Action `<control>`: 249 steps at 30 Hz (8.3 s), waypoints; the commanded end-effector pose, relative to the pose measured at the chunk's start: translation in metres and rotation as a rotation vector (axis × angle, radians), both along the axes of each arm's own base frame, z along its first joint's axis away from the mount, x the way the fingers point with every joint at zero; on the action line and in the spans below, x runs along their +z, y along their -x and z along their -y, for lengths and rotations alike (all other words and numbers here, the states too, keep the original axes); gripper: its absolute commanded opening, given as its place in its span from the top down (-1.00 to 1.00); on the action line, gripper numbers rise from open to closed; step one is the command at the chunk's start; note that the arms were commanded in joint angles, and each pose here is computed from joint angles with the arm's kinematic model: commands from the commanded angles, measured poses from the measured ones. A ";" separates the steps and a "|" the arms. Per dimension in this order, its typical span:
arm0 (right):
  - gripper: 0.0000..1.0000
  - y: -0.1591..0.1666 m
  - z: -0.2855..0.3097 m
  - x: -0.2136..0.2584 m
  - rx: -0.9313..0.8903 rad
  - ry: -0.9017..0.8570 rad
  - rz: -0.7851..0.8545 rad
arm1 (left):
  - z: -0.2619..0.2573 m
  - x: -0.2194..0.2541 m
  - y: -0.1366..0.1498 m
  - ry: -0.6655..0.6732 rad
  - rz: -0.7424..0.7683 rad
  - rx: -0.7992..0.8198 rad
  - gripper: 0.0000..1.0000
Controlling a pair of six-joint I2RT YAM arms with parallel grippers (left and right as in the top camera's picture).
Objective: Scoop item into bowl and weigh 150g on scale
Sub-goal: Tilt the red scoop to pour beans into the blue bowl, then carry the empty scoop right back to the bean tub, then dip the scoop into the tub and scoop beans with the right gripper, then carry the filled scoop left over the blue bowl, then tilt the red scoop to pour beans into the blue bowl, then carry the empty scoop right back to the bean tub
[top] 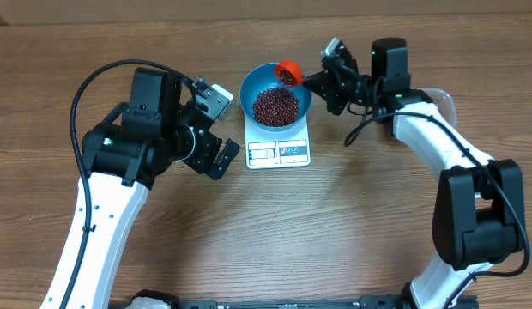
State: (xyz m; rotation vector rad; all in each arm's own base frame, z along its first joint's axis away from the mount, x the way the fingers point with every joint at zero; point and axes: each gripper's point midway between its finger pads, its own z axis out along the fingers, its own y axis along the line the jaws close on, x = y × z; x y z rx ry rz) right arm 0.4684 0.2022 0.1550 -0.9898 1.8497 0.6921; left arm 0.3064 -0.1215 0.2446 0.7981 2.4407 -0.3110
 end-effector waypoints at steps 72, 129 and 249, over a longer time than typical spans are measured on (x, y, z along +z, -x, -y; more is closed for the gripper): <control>0.93 0.059 0.273 -0.071 -0.945 0.540 -0.444 | 0.003 0.011 0.000 0.027 0.021 -0.003 -0.99; 0.93 0.076 0.299 -0.018 -0.826 -0.643 -0.902 | 0.003 0.011 0.000 0.027 0.022 -0.003 -0.99; 0.93 0.029 0.114 0.119 -0.540 0.263 0.161 | 0.003 0.011 0.000 0.027 0.022 -0.003 -0.99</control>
